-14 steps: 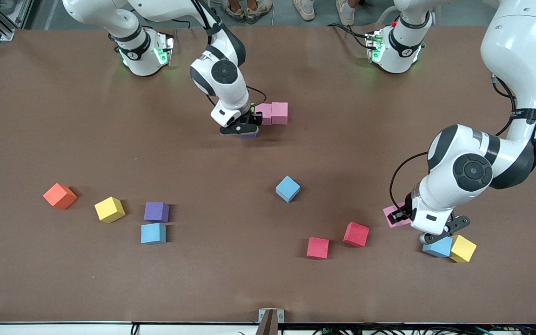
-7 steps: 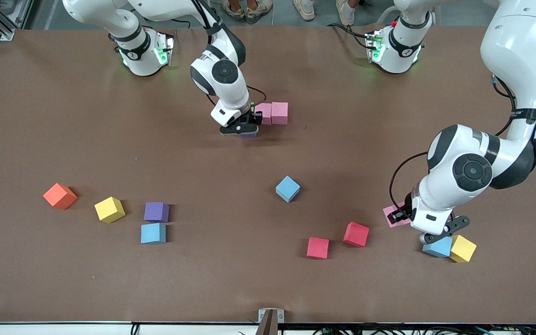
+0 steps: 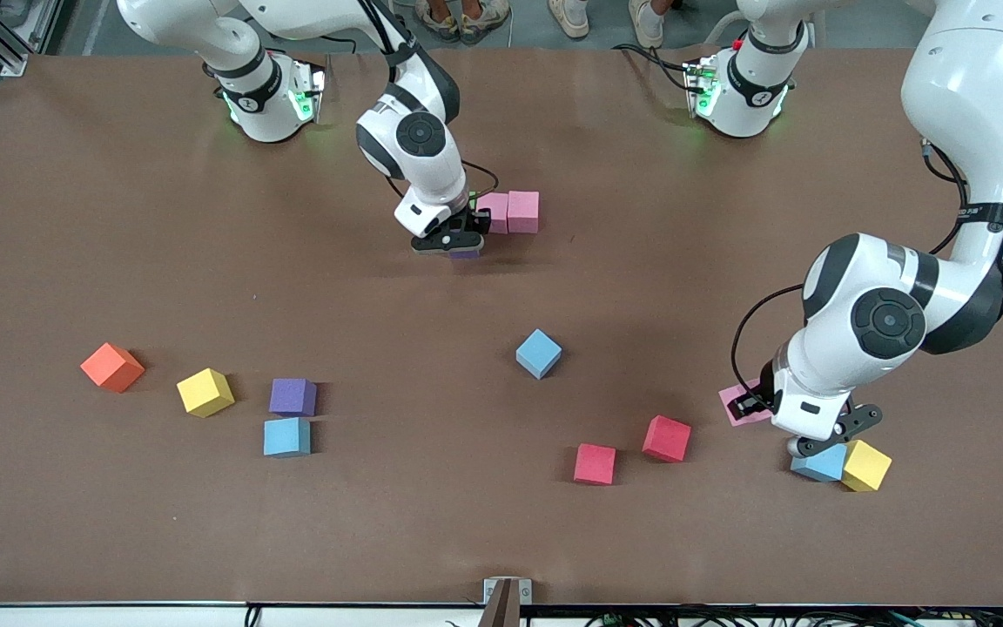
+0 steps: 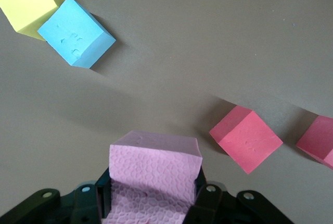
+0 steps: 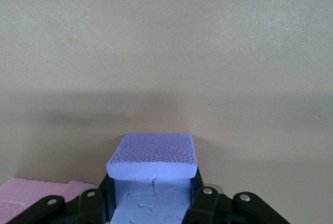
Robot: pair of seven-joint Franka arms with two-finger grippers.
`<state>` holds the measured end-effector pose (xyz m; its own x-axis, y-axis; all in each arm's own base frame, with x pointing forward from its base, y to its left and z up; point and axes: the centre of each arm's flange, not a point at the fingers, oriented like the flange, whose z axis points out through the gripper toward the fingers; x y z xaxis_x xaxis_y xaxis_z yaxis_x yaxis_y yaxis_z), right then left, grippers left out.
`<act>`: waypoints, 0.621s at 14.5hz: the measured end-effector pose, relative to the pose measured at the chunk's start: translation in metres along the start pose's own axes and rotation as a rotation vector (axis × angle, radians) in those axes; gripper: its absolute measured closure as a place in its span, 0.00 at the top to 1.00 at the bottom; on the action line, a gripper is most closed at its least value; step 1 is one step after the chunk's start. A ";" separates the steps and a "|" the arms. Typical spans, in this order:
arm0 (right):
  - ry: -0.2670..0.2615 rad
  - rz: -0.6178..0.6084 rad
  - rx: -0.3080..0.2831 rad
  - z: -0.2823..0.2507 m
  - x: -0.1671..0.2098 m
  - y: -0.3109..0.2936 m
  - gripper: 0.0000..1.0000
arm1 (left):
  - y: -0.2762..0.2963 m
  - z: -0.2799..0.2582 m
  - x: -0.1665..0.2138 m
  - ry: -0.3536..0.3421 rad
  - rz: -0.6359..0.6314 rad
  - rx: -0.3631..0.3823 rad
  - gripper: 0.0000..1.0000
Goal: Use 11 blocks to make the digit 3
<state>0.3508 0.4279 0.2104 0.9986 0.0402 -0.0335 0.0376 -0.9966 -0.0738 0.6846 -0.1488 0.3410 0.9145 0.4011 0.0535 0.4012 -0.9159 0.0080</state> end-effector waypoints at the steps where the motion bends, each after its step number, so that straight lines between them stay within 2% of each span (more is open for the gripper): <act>1: 0.000 -0.006 0.000 0.000 0.000 0.000 0.56 | 0.000 0.000 0.000 0.000 0.000 0.000 0.12; 9: -0.002 -0.026 -0.005 0.000 0.002 0.002 0.56 | -0.004 0.000 0.003 0.000 -0.003 0.001 0.12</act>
<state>0.3526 0.4257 0.2105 0.9972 0.0660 -0.0340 0.0635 -0.9956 -0.0693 0.6856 -0.1441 0.3410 0.9134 0.4035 0.0537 0.4037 -0.9149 0.0074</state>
